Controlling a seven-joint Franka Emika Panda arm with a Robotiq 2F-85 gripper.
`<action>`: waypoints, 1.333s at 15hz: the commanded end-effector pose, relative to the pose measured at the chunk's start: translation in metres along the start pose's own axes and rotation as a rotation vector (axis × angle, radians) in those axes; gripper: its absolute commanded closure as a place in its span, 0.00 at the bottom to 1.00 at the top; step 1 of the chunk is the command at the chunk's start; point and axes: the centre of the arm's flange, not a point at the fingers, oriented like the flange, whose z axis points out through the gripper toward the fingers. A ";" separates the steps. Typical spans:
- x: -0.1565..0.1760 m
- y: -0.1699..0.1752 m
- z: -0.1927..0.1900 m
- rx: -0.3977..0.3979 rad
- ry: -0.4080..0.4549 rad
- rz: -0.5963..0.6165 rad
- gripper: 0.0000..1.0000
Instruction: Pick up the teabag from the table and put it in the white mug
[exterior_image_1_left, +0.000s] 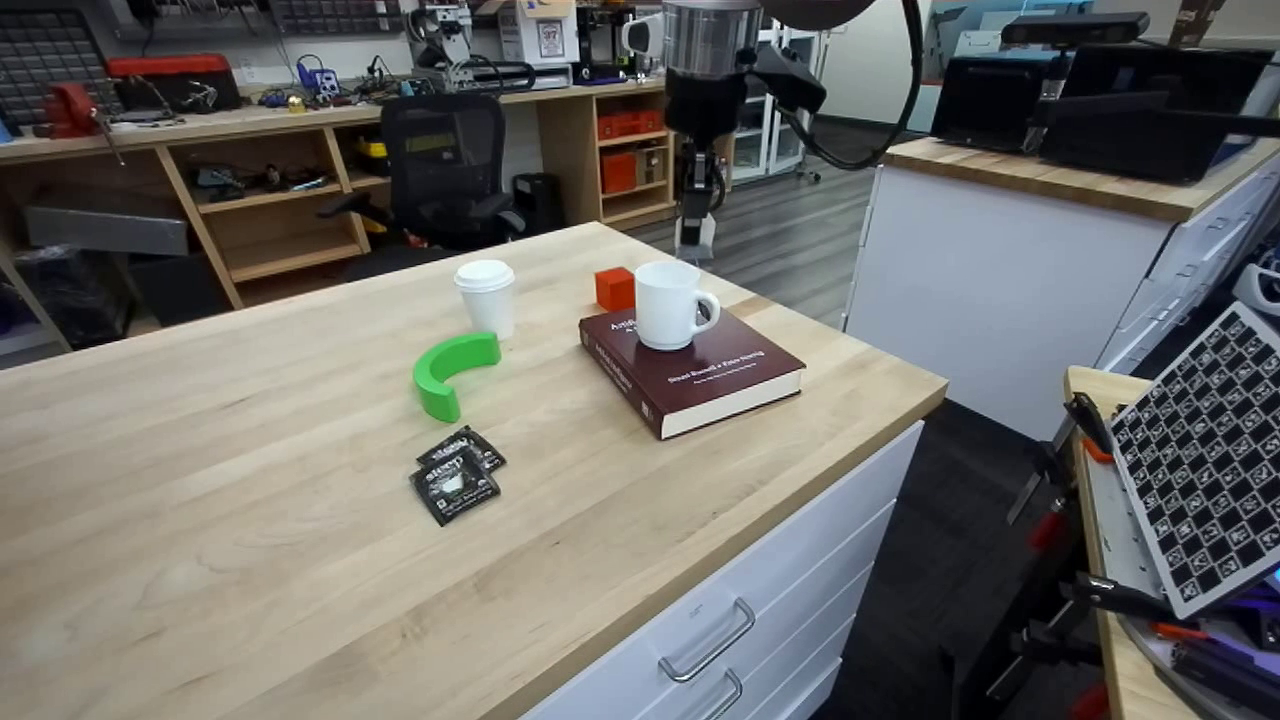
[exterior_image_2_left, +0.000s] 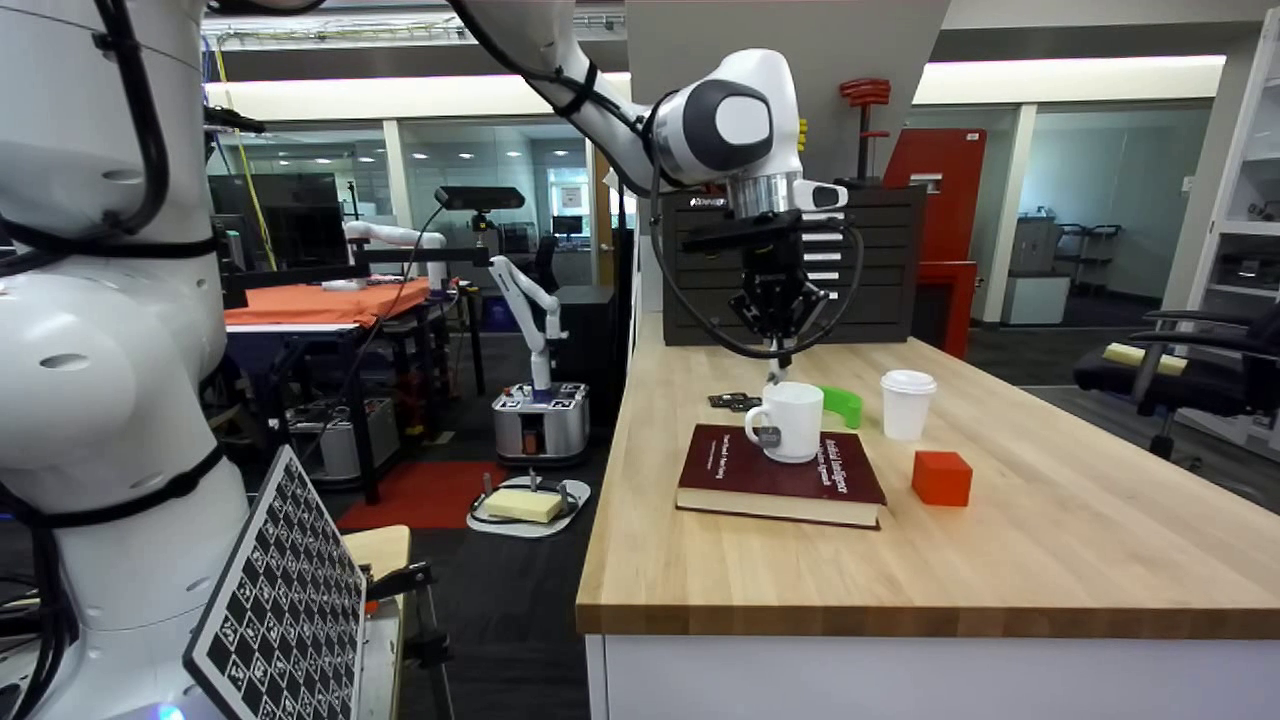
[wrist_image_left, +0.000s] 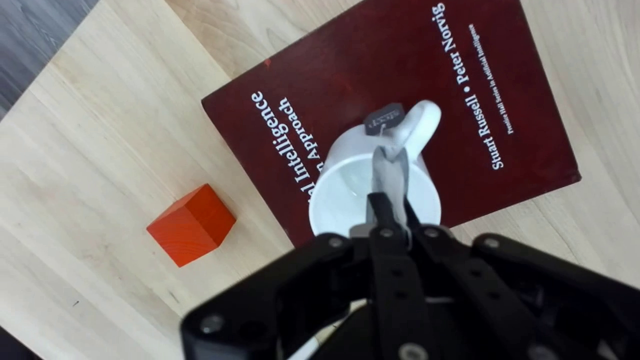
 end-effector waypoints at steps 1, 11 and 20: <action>0.007 0.008 -0.004 -0.012 0.024 -0.006 0.97; 0.024 0.011 0.018 -0.019 0.020 -0.018 0.97; 0.025 0.014 0.014 -0.031 0.031 -0.004 0.46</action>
